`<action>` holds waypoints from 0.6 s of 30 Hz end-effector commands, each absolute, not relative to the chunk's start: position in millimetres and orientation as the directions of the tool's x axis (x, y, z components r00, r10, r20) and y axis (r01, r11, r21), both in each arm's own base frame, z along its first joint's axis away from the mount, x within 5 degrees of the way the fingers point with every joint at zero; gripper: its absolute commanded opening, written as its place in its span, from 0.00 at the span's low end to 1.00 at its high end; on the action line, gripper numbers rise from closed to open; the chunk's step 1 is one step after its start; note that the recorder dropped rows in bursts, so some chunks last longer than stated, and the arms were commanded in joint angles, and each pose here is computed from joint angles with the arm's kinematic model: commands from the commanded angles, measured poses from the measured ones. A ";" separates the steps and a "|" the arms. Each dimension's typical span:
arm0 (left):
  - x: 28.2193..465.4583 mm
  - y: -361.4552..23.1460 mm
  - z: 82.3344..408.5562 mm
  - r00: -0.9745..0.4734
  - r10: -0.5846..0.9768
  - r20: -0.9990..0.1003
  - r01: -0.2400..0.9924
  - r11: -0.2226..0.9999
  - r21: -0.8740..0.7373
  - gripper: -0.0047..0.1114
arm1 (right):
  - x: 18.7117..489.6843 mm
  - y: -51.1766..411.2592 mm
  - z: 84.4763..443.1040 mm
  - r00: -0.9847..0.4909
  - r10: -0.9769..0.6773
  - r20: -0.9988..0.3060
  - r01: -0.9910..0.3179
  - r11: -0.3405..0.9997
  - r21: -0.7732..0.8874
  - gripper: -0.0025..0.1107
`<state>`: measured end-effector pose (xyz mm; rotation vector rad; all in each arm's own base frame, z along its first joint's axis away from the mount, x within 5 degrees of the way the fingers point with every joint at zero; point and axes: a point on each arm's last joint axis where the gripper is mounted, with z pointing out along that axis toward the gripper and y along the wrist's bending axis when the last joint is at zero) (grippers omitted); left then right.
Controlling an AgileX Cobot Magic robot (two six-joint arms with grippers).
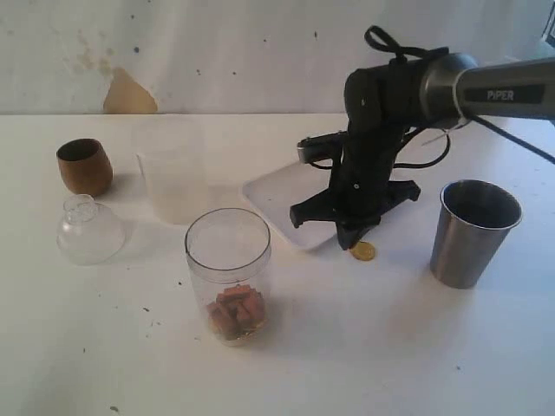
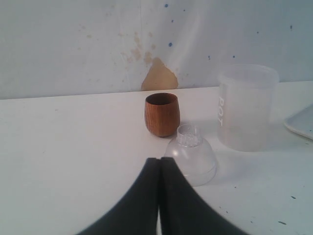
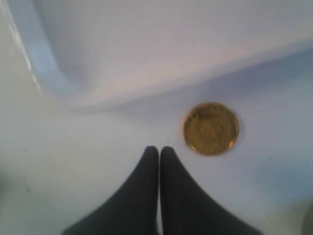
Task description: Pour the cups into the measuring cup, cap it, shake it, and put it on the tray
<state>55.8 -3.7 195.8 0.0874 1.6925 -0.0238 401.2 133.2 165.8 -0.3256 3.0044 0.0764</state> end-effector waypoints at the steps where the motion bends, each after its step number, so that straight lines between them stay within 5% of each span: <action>1: 55.7 -4.2 194.7 -0.114 0.033 -0.993 0.078 0.997 0.024 0.04 | 409.9 129.3 150.3 -0.966 -0.194 -0.173 -0.199 0.980 0.010 0.02; 6: 55.7 -4.2 194.7 -0.114 0.033 -0.993 0.078 0.997 0.024 0.04 | 412.3 118.7 142.0 -0.965 -0.215 -0.152 -0.199 0.973 -0.113 0.02; 18: 55.7 -4.2 194.7 -0.114 0.033 -0.993 0.078 0.997 0.024 0.04 | 413.8 118.6 124.5 -0.971 -0.205 -0.124 -0.190 0.974 -0.121 0.02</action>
